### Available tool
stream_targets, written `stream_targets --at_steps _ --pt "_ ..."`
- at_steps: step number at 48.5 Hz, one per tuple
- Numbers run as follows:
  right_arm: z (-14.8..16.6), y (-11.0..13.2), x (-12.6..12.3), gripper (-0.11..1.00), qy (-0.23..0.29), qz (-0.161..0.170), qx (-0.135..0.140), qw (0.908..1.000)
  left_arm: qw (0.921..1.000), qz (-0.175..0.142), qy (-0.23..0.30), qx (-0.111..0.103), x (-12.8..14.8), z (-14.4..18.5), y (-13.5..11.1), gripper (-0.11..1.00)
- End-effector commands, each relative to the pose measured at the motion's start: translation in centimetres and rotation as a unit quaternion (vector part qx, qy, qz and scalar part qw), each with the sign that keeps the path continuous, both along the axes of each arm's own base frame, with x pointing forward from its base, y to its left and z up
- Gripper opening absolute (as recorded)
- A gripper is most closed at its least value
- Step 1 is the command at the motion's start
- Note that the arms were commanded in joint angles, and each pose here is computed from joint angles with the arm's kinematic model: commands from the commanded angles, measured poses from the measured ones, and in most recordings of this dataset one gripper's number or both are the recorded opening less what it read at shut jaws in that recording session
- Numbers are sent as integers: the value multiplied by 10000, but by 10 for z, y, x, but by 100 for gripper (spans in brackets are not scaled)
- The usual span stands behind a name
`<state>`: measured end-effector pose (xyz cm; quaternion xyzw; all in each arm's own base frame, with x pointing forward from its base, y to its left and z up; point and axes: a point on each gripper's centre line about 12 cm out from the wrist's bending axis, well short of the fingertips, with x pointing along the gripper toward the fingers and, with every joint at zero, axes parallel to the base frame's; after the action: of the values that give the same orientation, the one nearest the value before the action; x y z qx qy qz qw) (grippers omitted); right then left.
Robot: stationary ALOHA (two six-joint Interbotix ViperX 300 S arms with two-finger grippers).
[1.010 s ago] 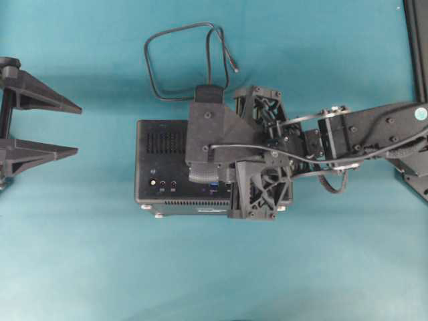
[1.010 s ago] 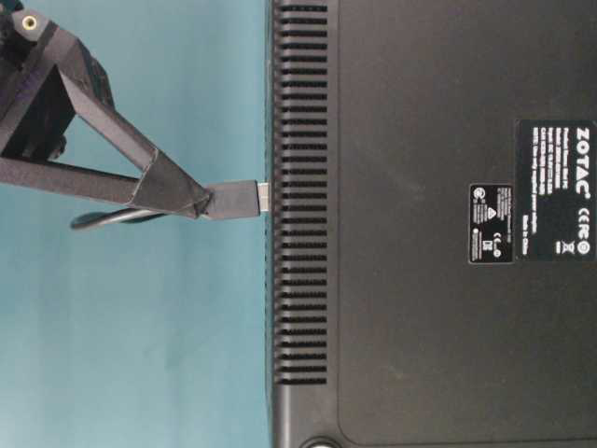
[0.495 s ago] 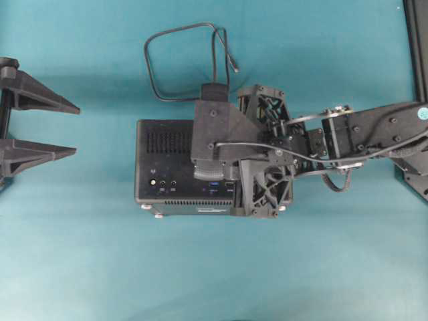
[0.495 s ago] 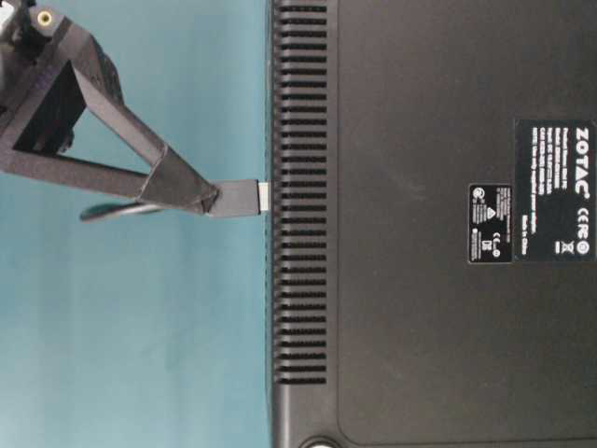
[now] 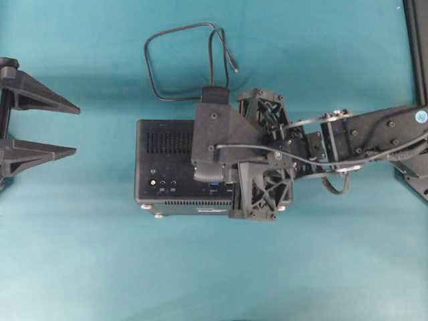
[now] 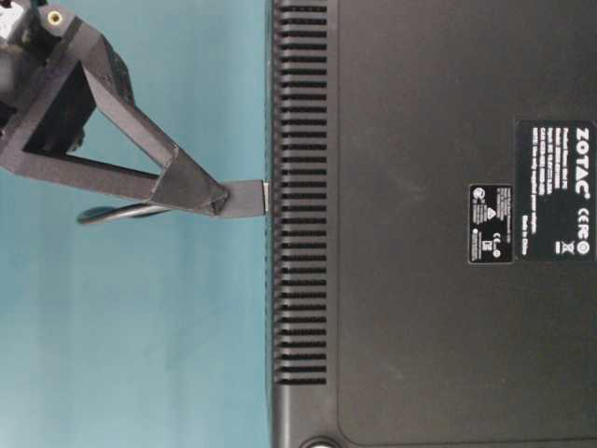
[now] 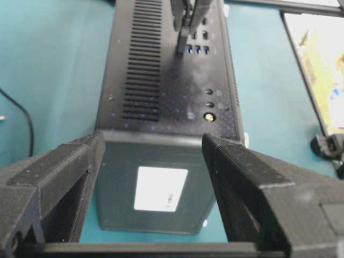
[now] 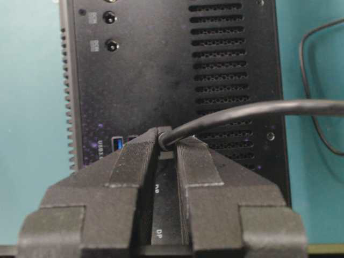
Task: Insert the USB into the PC box with both arms.
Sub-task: 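Push the USB plug into the blue USB port with the right gripper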
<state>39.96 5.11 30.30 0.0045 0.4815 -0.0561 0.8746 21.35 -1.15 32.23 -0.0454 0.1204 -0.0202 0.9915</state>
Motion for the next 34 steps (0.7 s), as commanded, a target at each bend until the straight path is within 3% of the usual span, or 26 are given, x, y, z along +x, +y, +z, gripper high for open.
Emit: stream_targets --at_steps 1,9,24,34 --pt "-3 -14 -3 9 120 -164 -100 9997 9999 -7 -108 2 1 8 0 78" --pt "-8 -19 -6 9 205 -226 -130 9995 9999 -7 -100 2 1 7 0 78" --pt "-6 10 -1 9 -23 37 179 9998 10000 -7 -85 3 1 6 0 78" --pt "-7 10 0 9 4 32 197 9998 10000 -7 -62 4 2 4 0 78"
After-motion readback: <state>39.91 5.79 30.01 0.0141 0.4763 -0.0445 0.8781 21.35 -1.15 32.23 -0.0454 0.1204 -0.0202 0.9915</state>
